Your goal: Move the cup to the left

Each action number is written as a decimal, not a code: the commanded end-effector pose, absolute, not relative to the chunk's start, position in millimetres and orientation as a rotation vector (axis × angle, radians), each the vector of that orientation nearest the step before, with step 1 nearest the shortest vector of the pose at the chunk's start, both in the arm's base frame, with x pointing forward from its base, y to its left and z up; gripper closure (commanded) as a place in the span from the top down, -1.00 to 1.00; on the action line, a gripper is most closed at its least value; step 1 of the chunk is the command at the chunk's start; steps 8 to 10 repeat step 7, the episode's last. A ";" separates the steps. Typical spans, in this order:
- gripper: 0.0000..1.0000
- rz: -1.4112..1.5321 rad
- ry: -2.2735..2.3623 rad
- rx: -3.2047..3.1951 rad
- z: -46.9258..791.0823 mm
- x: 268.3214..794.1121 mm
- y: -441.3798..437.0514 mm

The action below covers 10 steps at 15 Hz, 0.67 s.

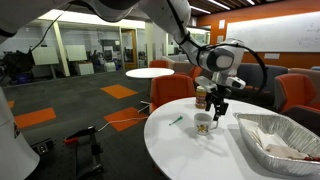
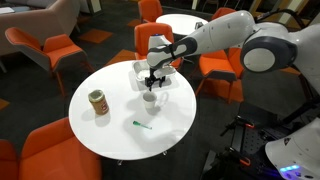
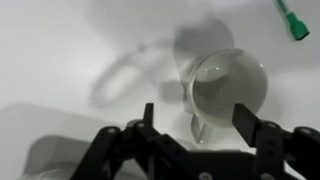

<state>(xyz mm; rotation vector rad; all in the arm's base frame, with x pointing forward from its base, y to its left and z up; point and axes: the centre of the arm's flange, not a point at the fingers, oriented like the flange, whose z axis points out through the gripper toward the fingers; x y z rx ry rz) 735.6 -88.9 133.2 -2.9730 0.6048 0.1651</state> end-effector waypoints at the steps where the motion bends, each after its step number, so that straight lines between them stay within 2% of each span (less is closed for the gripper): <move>1: 1.00 0.135 0.411 -3.073 182.9 689.7 -74.1; 7: 1.00 0.187 0.241 -3.174 234.6 648.4 -54.6; 10: 1.00 0.187 0.241 -3.174 234.6 648.4 -54.6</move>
